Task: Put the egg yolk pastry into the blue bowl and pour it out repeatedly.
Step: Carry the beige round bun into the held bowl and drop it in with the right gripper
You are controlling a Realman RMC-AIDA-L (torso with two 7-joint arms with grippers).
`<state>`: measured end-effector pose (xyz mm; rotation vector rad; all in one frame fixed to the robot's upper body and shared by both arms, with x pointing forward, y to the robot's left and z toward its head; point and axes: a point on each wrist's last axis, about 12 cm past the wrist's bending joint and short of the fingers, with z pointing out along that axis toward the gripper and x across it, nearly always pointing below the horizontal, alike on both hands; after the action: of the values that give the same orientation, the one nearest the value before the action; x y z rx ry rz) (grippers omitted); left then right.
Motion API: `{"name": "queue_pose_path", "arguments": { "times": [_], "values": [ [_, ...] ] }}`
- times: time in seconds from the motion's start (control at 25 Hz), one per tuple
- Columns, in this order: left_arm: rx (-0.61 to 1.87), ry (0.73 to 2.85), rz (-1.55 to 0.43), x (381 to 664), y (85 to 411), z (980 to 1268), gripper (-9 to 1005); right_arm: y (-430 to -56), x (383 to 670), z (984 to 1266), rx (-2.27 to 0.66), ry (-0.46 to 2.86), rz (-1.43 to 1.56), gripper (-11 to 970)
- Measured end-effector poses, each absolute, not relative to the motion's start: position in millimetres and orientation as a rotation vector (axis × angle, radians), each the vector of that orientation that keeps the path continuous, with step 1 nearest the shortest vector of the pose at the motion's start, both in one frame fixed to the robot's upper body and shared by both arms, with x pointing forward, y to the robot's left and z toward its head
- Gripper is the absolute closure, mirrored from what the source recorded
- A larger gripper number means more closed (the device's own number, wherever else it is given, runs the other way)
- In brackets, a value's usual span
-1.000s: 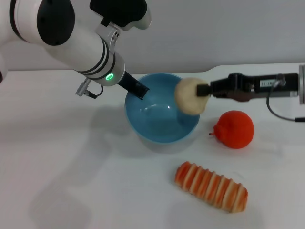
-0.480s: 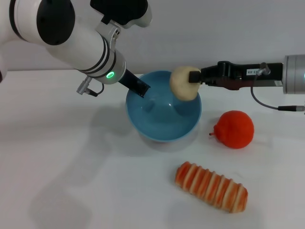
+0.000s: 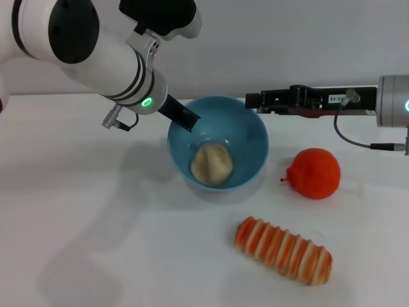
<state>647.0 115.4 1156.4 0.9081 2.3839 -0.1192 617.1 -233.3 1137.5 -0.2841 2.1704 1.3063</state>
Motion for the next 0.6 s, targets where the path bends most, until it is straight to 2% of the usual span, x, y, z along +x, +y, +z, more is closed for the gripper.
{"name": "queue_pose_path", "arguments": {
  "times": [0.2, 0.6],
  "values": [
    [0.901, 2.382, -0.121, 647, 117, 1155, 997, -246, 620, 1132, -0.343, 2.1, 1.113, 520],
    [0.887, 2.366, -0.119, 649, 119, 1154, 996, -311, 609, 1125, -0.324, 1.832, 0.647, 511]
  ]
}}
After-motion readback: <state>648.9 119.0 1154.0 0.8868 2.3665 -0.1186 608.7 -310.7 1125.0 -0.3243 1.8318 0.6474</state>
